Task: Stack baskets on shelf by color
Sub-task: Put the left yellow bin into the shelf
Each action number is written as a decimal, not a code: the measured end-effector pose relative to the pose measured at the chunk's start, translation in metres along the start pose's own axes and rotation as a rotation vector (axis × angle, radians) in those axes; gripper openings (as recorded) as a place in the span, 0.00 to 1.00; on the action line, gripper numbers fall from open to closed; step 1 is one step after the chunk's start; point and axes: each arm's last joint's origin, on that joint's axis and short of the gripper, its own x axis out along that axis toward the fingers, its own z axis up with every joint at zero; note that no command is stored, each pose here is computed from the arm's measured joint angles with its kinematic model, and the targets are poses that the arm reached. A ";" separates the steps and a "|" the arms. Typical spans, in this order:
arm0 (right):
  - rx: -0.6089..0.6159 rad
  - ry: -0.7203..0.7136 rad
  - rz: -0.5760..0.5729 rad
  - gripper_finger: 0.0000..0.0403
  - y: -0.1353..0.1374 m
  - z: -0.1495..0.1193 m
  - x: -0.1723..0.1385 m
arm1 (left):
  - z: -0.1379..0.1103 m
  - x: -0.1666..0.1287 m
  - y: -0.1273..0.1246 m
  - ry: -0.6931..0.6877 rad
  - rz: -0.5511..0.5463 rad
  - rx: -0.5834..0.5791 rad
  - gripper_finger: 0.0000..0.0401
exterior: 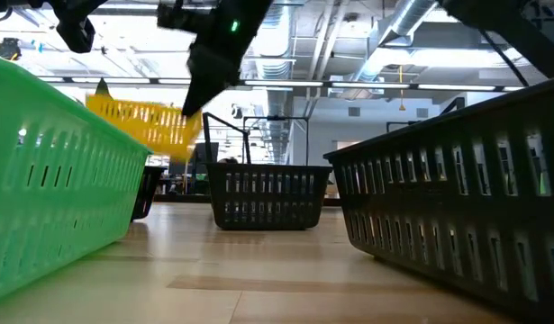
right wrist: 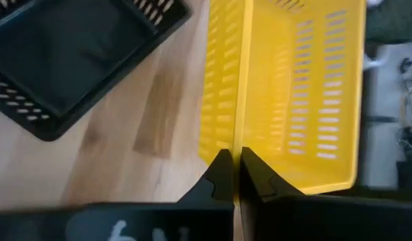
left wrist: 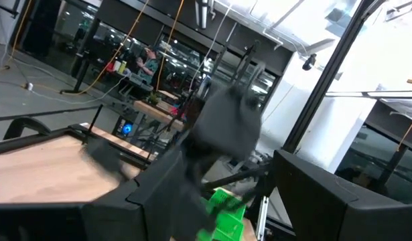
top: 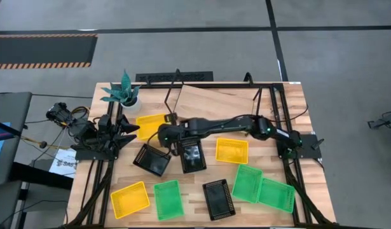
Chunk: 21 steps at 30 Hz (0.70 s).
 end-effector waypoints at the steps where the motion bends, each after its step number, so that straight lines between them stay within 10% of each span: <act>1: 0.007 0.000 -0.004 0.02 -0.005 0.000 -0.012 | 0.000 0.000 0.000 0.000 0.000 0.000 0.55; 12: -0.017 0.154 0.070 0.03 -0.036 -0.031 -0.142 | 0.000 0.000 0.000 0.004 -0.001 0.025 0.55; 21: -0.004 0.156 0.081 0.03 -0.064 -0.090 -0.187 | -0.005 0.000 0.001 0.047 -0.014 0.060 0.55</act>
